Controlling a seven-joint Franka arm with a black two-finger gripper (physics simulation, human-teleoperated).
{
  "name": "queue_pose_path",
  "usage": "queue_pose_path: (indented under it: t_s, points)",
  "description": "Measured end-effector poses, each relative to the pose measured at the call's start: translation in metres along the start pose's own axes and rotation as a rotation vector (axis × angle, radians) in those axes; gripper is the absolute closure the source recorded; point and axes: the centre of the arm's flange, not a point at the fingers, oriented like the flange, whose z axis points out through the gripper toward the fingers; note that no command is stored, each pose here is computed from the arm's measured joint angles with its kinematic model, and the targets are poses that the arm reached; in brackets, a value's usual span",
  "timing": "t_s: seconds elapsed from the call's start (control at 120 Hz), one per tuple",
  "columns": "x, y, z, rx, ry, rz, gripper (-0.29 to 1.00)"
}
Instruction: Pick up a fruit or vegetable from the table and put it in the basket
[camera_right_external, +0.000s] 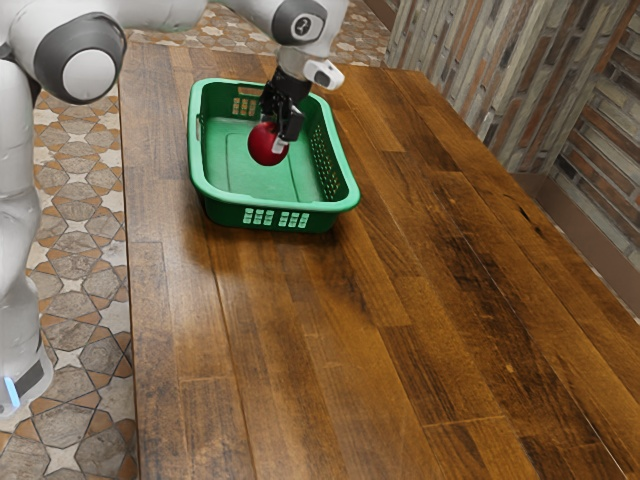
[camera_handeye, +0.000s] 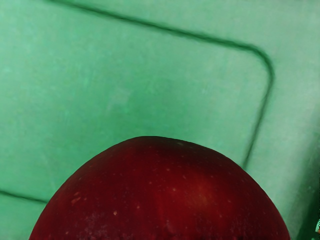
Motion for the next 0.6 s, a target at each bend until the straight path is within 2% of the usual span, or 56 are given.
queue_pose_path:
  t_s: [0.25, 0.325, 0.383, 0.458, 0.6]
  points:
    - [-0.001, 0.003, -0.008, -0.002, 0.022, 0.029, 0.01]
    - [-0.005, 0.008, -0.029, -0.014, 0.06, 0.044, 0.01]
    - [-0.006, 0.019, -0.062, -0.023, 0.125, 0.068, 0.0]
    - [-0.008, 0.054, -0.12, -0.007, 0.231, 0.138, 0.0]
    - [0.004, 0.179, -0.146, -0.003, 0.265, 0.328, 0.0]
